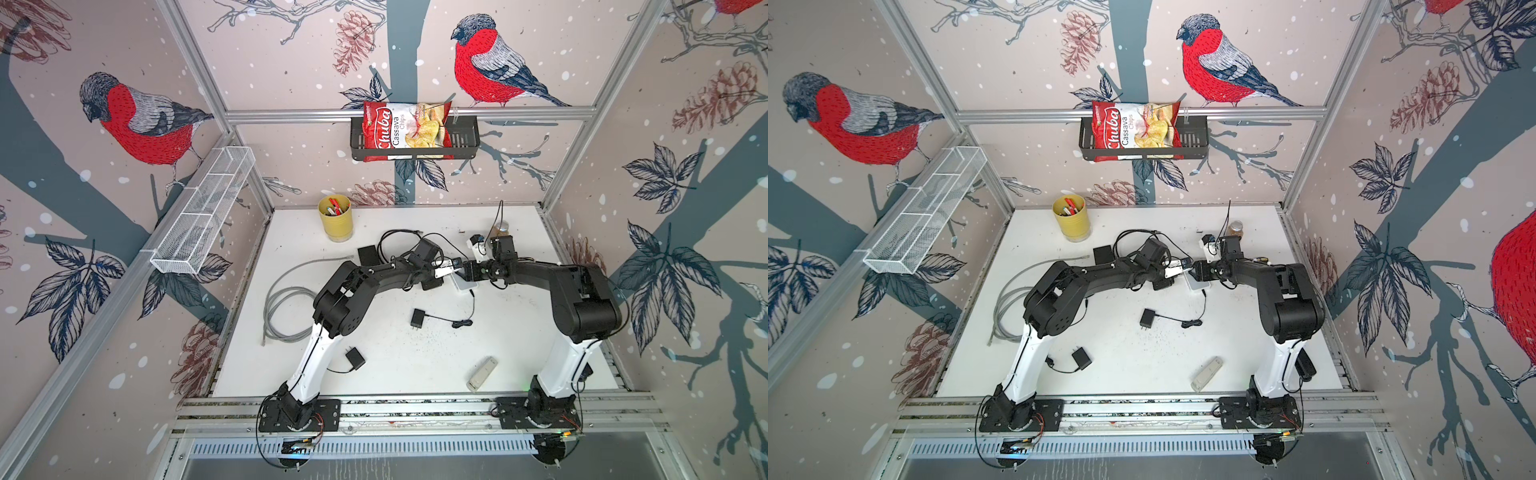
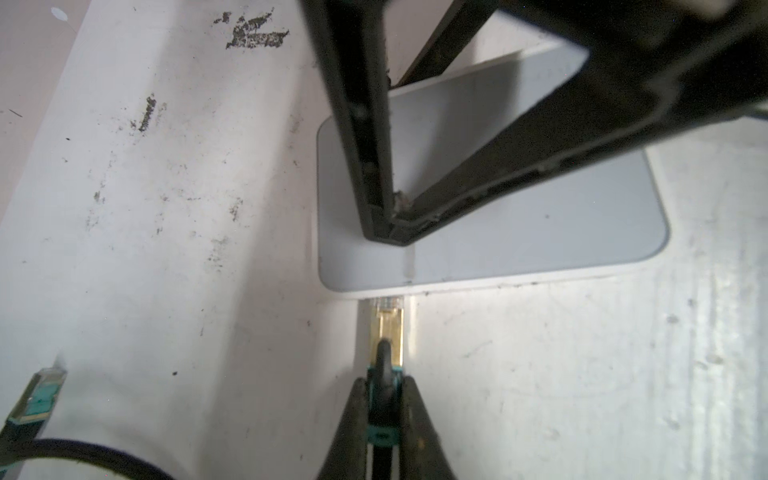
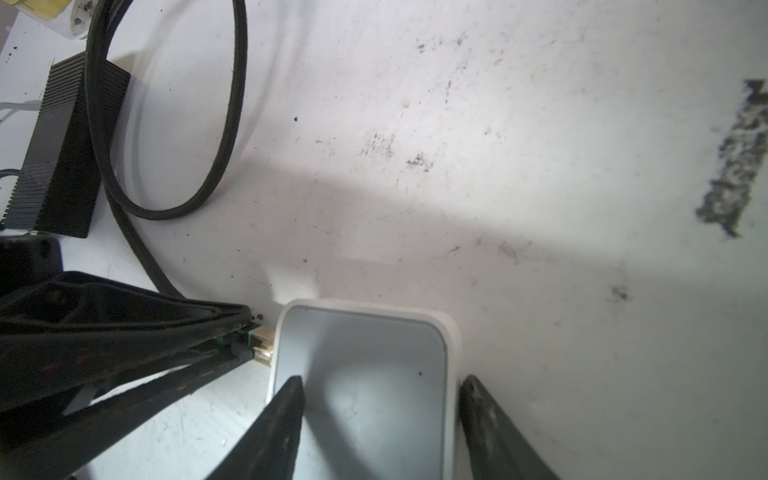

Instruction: Insert the plug into the switch port

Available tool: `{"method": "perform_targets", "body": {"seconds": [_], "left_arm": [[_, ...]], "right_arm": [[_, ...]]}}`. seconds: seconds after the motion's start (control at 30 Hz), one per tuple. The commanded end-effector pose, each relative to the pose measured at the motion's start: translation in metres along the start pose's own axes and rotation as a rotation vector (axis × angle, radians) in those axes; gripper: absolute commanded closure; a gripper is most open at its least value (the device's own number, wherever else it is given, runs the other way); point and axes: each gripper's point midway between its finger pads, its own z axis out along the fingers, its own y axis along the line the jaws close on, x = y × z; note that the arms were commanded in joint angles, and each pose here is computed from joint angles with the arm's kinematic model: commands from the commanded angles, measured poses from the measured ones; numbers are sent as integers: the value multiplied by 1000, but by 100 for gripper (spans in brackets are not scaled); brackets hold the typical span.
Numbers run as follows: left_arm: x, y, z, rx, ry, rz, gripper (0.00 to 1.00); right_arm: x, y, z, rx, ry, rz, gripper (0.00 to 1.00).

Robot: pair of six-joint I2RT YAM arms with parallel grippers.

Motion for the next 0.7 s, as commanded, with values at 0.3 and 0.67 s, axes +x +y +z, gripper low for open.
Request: {"method": "perform_targets", "body": {"seconds": [0.3,0.67], "left_arm": [[-65,7,-13,-3,-277,49,100],[-71,22,-19,-128,-287,64,100]], "right_arm": [[52,45,0,-197,185,50,41],[55,38,4,-165,203,61,41]]}}
